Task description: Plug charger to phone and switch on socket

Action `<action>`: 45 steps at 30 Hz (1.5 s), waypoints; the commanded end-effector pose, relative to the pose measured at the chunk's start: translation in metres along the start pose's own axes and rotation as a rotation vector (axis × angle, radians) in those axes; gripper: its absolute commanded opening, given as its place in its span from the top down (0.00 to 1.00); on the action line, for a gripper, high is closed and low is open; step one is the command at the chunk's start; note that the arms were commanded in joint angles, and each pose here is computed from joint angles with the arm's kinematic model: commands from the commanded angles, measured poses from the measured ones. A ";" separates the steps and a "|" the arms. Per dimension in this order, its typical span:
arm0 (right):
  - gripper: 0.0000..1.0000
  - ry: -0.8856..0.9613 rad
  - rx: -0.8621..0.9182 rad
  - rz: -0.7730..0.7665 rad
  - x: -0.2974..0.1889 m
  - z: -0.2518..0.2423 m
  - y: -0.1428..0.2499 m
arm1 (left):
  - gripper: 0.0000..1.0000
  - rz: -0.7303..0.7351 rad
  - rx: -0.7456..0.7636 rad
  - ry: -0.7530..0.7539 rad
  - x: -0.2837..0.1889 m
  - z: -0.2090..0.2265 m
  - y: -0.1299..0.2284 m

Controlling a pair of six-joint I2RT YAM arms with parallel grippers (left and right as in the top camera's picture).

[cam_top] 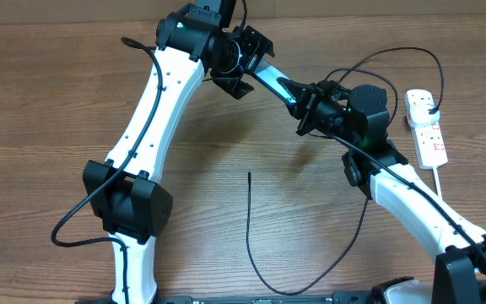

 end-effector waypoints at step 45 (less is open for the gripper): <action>0.96 -0.185 0.060 0.025 -0.005 0.042 0.015 | 0.52 0.013 0.077 0.150 -0.003 -0.034 0.000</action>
Point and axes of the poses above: each gripper's point midway between its finger pads, its own x axis out along the fingers, its own z axis along the line the jaws close on, y = z × x, the point moved 2 cm from there along -x, back along the fingers, and after that the axes turned 6 degrees about x, right-handed, at the moved point
